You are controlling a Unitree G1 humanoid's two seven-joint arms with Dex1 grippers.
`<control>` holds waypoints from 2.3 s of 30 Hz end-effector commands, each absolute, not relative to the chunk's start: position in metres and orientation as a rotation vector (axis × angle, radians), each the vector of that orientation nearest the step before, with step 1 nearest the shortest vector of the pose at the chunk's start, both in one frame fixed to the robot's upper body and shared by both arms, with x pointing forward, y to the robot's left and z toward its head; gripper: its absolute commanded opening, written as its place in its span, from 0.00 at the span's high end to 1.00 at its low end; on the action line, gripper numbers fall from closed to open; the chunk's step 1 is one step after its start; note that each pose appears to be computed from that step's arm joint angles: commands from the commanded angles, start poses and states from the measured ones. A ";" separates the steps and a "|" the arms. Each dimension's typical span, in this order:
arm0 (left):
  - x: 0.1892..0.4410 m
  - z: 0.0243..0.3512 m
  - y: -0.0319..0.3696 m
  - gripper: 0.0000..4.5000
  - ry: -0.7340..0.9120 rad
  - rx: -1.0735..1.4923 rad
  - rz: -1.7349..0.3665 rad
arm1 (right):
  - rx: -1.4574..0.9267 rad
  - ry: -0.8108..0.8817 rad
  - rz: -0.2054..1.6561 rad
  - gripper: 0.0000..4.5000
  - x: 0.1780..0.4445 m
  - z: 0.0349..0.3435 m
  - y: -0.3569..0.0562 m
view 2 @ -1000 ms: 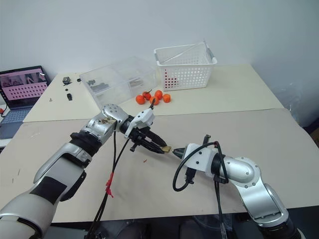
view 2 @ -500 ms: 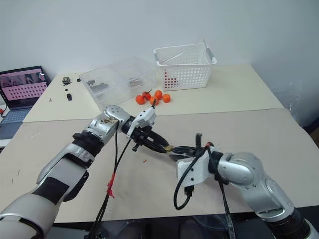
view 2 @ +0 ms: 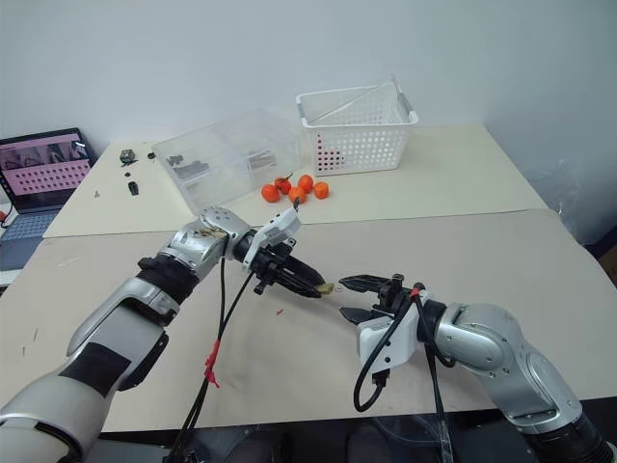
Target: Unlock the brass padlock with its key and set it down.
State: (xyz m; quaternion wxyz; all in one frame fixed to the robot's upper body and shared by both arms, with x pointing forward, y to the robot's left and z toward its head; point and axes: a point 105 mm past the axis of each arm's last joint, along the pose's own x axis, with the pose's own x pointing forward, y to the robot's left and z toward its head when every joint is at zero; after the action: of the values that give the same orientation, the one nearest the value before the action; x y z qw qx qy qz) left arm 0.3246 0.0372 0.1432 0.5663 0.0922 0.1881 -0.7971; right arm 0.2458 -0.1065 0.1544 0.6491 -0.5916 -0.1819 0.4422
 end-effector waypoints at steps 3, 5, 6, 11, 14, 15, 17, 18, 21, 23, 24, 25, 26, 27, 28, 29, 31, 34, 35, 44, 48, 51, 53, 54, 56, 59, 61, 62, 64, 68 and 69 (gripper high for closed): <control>0.317 0.155 0.036 0.82 0.436 0.224 -1.923 | -1.344 -0.494 0.964 0.36 0.243 0.168 -0.103; 0.316 0.154 0.036 0.82 0.443 0.226 -1.928 | -1.336 -0.499 0.968 0.36 0.242 0.167 -0.100; 0.316 0.153 0.035 0.82 0.444 0.225 -1.931 | -1.331 -0.500 0.972 0.36 0.241 0.166 -0.098; 0.315 0.154 0.028 0.82 0.440 0.223 -1.951 | -1.313 -0.508 0.979 0.36 0.238 0.166 -0.092; 0.315 0.155 0.023 0.82 0.433 0.225 -1.963 | -1.306 -0.508 0.977 0.36 0.238 0.166 -0.090; 0.314 0.155 0.021 0.82 0.430 0.227 -1.968 | -1.303 -0.505 0.975 0.36 0.238 0.166 -0.090; 0.314 0.155 0.019 0.82 0.427 0.228 -1.975 | -1.298 -0.503 0.974 0.36 0.237 0.166 -0.090; 0.314 0.155 0.017 0.82 0.426 0.228 -1.978 | -1.297 -0.503 0.975 0.36 0.237 0.166 -0.089; 0.313 0.154 0.015 0.82 0.422 0.232 -1.984 | -1.293 -0.501 0.976 0.36 0.236 0.166 -0.088; 0.313 0.154 0.014 0.82 0.421 0.235 -1.986 | -1.291 -0.498 0.973 0.36 0.236 0.167 -0.088; 0.313 0.155 0.014 0.82 0.421 0.236 -1.987 | -1.289 -0.496 0.972 0.36 0.237 0.167 -0.089; 0.313 0.155 0.014 0.82 0.422 0.236 -1.987 | -1.287 -0.495 0.972 0.36 0.236 0.167 -0.089; 0.313 0.154 0.014 0.82 0.422 0.236 -1.987 | -1.287 -0.494 0.972 0.36 0.236 0.167 -0.089; 0.313 0.154 0.014 0.82 0.422 0.236 -1.987 | -1.286 -0.494 0.972 0.41 0.236 0.167 -0.089; 0.313 0.154 0.015 0.82 0.424 0.237 -1.987 | -1.284 -0.494 0.972 0.48 0.236 0.167 -0.089; 0.313 0.154 0.015 0.82 0.427 0.238 -1.988 | -1.282 -0.494 0.973 0.53 0.237 0.167 -0.088; 0.312 0.153 0.016 0.82 0.429 0.241 -1.988 | -1.280 -0.493 0.974 0.67 0.237 0.167 -0.088; 0.312 0.154 0.016 0.82 0.430 0.241 -1.988 | -1.277 -0.490 0.977 0.90 0.237 0.167 -0.088; 0.312 0.154 0.016 0.82 0.430 0.240 -1.987 | -1.277 -0.488 0.977 0.96 0.237 0.167 -0.088; 0.313 0.155 0.017 0.82 0.426 0.242 -1.984 | -1.285 -0.488 0.973 0.98 0.238 0.168 -0.089; 0.314 0.155 0.017 0.82 0.426 0.239 -1.978 | -1.285 -0.486 0.972 0.98 0.239 0.168 -0.090; 0.314 0.156 0.017 0.58 0.427 0.226 -1.977 | -1.285 -0.485 0.973 0.98 0.239 0.168 -0.090; 0.315 0.158 0.017 0.42 0.415 0.230 -1.976 | -1.285 -0.484 0.974 0.98 0.239 0.168 -0.090; 0.315 0.162 0.017 0.34 0.411 0.217 -1.973 | -1.284 -0.483 0.974 0.98 0.239 0.168 -0.090; 0.319 0.172 0.018 0.25 0.384 0.193 -1.961 | -1.285 -0.477 0.975 0.98 0.239 0.166 -0.092; 0.329 0.201 0.021 0.25 0.323 0.103 -1.920 | -1.284 -0.465 0.972 0.98 0.240 0.165 -0.094; 0.339 0.220 0.026 0.25 0.266 0.056 -1.873 | -1.281 -0.453 0.963 0.98 0.241 0.164 -0.097; 0.344 0.228 0.030 0.25 0.240 0.037 -1.846 | -1.278 -0.447 0.957 0.98 0.242 0.164 -0.098; 0.352 0.238 0.034 0.25 0.203 0.017 -1.805 | -1.273 -0.439 0.948 0.98 0.244 0.164 -0.100; 0.365 0.237 0.045 0.30 0.151 0.000 -1.696 | -1.248 -0.435 0.915 0.98 0.249 0.170 -0.104; 0.366 0.232 0.046 0.36 0.154 0.001 -1.687 | -1.246 -0.437 0.914 0.98 0.249 0.171 -0.103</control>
State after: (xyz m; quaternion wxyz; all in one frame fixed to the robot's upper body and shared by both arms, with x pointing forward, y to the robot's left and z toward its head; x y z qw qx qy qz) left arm 0.3629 0.0435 0.2297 0.6506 -0.0061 0.0868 -0.7544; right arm 0.2472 -0.1024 0.1531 0.6842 -0.5638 -0.1689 0.4306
